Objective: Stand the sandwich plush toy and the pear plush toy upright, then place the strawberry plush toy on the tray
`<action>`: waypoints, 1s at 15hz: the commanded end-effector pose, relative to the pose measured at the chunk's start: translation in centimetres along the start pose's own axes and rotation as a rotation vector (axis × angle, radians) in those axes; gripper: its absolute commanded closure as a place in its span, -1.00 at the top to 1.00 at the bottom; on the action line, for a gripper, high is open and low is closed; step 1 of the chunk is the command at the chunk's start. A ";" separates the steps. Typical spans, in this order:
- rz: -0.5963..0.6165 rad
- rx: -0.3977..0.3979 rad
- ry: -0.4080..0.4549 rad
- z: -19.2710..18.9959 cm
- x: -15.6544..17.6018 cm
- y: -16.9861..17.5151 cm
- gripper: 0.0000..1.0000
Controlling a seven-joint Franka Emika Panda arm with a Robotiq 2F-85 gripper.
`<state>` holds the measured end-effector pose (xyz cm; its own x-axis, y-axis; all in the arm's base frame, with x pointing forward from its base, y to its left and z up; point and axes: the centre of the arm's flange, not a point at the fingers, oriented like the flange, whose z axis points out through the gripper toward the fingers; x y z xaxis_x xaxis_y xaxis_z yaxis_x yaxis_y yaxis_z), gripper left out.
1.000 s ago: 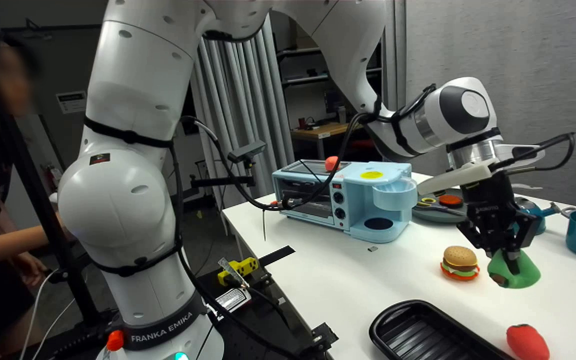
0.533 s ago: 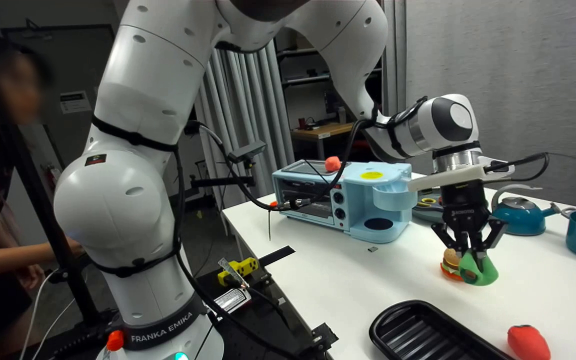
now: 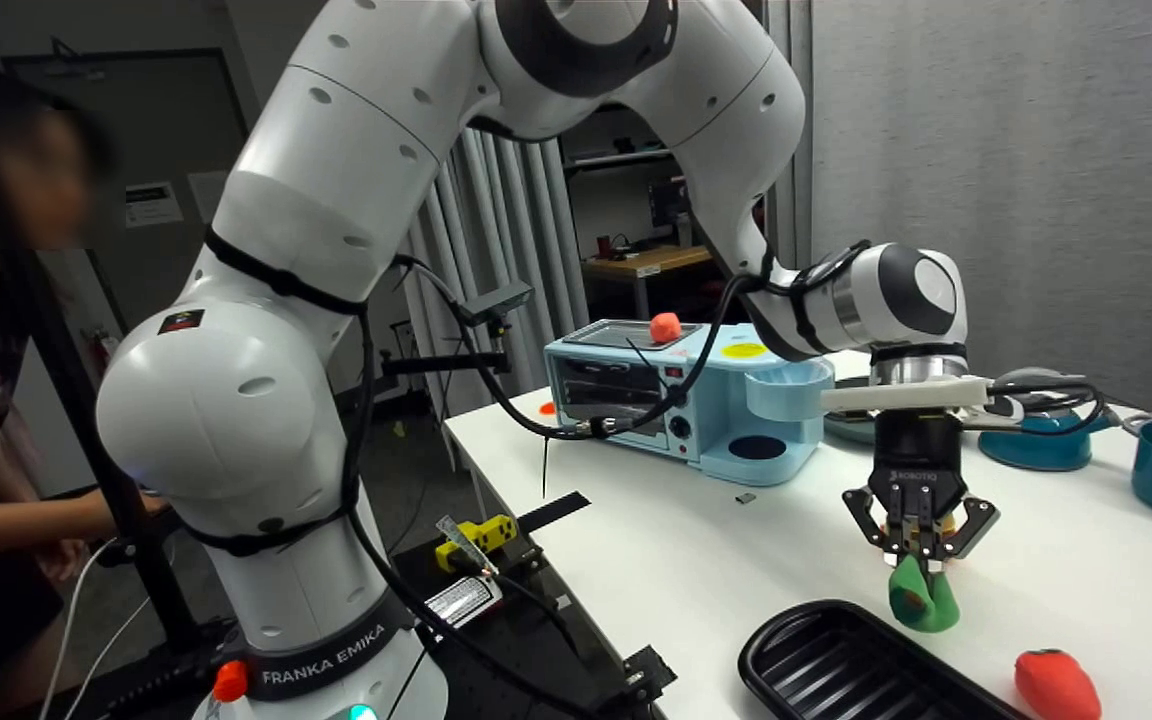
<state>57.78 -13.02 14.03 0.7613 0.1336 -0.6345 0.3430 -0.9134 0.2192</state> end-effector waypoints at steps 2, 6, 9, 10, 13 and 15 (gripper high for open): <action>-0.066 0.053 -0.112 0.9 0.6 2.3 -0.93; -0.097 0.076 -0.164 1.5 0.9 3.5 -0.93; -0.096 0.072 -0.164 1.1 1.9 4.4 -0.93; -0.094 0.068 -0.162 1.0 2.3 4.7 -0.93; -0.096 0.066 -0.158 0.6 3.4 5.4 -0.93; -0.105 0.069 -0.163 0.6 4.1 5.6 -0.93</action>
<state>59.99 -17.01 12.82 0.6533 0.1542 -0.7413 0.3729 -0.9176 0.1378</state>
